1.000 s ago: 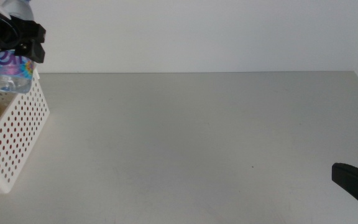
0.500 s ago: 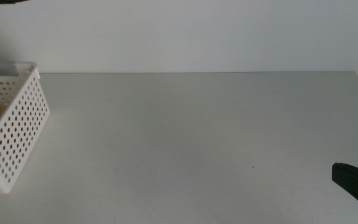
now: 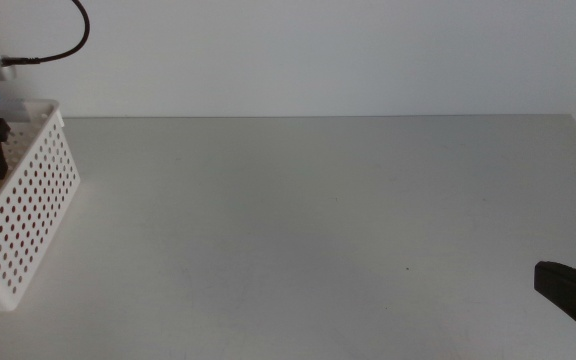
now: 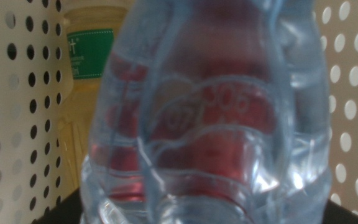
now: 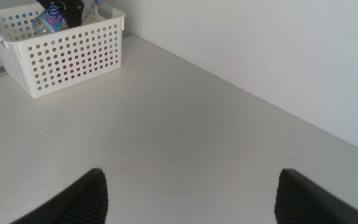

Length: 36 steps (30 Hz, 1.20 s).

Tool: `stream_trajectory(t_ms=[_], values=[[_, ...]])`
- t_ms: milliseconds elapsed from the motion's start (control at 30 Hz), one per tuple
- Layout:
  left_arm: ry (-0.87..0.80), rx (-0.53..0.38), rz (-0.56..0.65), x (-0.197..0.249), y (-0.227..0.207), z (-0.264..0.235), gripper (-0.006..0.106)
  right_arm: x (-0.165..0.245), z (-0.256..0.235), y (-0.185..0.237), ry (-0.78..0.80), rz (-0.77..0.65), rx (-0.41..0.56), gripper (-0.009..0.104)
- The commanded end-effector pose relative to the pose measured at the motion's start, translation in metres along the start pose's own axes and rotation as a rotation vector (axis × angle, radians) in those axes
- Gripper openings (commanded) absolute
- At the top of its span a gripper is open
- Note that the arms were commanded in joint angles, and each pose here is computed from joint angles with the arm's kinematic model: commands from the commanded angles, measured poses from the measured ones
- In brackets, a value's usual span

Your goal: Use arms to grab the bottles and put them into the dustbin to the left of the table.

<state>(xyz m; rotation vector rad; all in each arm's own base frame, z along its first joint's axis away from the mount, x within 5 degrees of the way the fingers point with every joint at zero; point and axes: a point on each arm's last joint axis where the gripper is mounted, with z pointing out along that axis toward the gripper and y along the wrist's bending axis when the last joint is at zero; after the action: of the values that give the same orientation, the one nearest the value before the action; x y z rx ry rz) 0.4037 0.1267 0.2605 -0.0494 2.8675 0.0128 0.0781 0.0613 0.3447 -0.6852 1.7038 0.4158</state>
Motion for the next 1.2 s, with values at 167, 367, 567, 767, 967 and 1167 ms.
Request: stream_trajectory(t_ms=[167,367,567,767,967,1167], values=[[-0.108,-0.009,0.027,-0.008,-0.001,-0.026,0.057,-0.013,-0.003,-0.003,-0.084,-0.014,0.030,0.085],[-0.099,0.023,0.023,-0.007,-0.005,-0.029,0.094,-0.013,-0.003,-0.003,-0.084,-0.014,0.030,0.085],[-0.155,0.067,0.019,-0.002,-0.018,-0.061,0.094,-0.013,-0.003,-0.003,-0.084,-0.014,0.030,0.085],[-0.253,0.046,0.099,0.013,-0.052,-0.103,0.094,-0.013,-0.003,-0.003,-0.084,-0.014,0.030,0.085],[-0.475,0.039,0.183,0.051,-0.095,-0.142,0.094,-0.013,-0.003,-0.003,-0.084,-0.014,0.030,0.085],[-0.720,0.040,0.232,0.104,-0.121,-0.185,0.094,-0.013,-0.003,-0.003,-0.084,-0.014,0.030,0.085]])
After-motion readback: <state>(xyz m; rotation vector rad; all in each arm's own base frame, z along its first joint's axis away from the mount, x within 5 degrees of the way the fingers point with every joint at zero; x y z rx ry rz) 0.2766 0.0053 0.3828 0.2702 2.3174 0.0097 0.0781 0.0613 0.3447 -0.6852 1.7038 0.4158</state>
